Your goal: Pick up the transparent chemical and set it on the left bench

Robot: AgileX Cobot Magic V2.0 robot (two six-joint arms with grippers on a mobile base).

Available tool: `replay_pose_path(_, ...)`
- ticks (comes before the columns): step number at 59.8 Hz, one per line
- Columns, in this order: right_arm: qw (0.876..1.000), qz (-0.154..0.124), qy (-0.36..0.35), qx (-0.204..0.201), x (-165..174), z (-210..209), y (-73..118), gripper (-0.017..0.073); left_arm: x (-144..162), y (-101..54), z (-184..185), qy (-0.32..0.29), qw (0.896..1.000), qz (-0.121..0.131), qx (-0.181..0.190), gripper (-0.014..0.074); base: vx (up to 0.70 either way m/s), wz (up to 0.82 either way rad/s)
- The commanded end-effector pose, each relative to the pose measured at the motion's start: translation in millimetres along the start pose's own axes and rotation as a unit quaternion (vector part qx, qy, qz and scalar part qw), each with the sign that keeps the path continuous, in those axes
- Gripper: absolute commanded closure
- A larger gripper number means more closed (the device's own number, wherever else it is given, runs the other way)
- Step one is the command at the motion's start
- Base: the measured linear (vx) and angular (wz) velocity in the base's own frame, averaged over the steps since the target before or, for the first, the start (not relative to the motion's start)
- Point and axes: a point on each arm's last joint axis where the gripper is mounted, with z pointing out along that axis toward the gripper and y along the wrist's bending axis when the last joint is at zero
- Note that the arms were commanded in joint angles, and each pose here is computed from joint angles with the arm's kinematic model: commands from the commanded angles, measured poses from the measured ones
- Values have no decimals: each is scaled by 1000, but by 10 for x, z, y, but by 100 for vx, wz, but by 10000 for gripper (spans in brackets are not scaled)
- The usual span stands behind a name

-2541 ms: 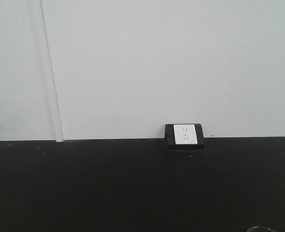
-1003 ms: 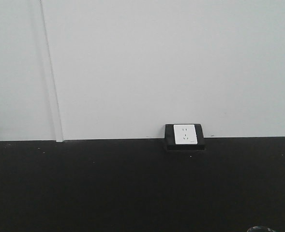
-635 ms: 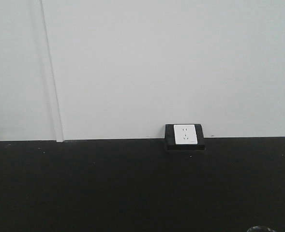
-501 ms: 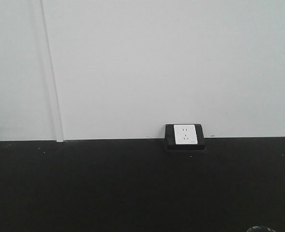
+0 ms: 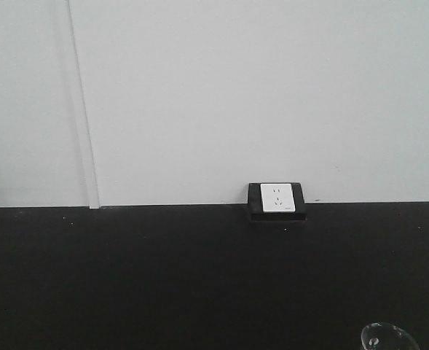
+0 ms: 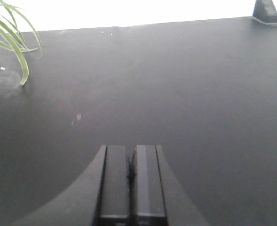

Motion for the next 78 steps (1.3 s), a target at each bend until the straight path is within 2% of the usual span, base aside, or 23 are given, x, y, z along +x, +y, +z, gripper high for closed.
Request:
replay_pose_path(1, 999, -5, -52, 1, -172, -28, -5, 564, -28, 1, -13, -41, 999, -4, -1, 597, -15, -2)
replay_pose_path(78, 999, -5, -52, 1, -172, -28, -5, 564, -28, 1, -13, -41, 999, -4, -1, 597, -32, 0)
